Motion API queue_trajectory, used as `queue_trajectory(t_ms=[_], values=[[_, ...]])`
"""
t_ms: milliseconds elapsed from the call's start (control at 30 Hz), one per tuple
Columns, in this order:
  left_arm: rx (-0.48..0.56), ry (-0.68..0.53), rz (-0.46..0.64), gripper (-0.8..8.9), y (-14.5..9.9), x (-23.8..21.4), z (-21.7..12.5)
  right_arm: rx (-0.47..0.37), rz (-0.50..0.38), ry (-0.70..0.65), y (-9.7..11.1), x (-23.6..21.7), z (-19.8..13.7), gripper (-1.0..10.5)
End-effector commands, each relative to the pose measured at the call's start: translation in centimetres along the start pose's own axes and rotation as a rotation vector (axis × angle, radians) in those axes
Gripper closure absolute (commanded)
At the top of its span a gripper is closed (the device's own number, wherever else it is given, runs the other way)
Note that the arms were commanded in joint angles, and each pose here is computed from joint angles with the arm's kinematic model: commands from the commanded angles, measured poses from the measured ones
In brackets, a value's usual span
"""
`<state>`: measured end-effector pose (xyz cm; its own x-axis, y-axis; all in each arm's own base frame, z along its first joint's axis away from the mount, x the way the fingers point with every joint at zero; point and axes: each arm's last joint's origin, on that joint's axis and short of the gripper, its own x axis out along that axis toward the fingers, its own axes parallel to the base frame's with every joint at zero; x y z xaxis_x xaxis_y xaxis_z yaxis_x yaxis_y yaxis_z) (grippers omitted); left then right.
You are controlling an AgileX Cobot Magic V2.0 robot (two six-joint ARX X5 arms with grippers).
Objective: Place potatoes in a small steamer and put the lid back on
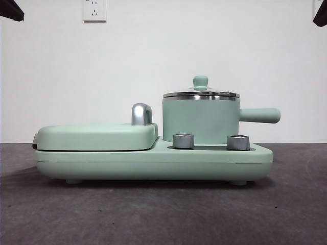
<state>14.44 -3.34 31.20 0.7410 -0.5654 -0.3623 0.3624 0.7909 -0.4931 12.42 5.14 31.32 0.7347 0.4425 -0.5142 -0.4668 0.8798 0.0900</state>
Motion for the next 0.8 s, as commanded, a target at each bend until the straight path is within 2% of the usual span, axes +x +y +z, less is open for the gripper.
queue_trajectory(t_ms=[33,100,233,400,500,600,800], values=[[0.011,-0.012,-0.010,8.08,-0.2,-0.1,0.2,0.007,0.005,-0.014,0.1,-0.1,0.3,9.3],[0.012,-0.014,-0.011,8.08,-0.2,-0.1,0.3,0.007,0.005,-0.014,0.1,-0.1,0.3,9.3],[0.175,-0.065,0.009,8.08,-0.2,-0.6,-0.2,0.006,0.005,-0.018,0.1,-0.1,0.3,9.3],[0.294,-0.208,0.188,8.08,1.9,-0.9,-4.0,0.006,0.005,-0.018,0.1,-0.1,0.3,9.3],[0.310,-0.292,0.324,8.08,3.7,-0.8,-7.0,0.007,0.005,-0.018,0.1,-0.1,0.3,9.3],[0.305,-0.339,0.404,8.08,5.2,-0.7,-9.8,0.007,0.005,-0.018,0.1,-0.1,0.3,9.3],[0.301,-0.350,0.431,8.08,7.2,0.3,-13.5,0.006,0.005,-0.018,0.1,-0.1,0.3,9.3]])
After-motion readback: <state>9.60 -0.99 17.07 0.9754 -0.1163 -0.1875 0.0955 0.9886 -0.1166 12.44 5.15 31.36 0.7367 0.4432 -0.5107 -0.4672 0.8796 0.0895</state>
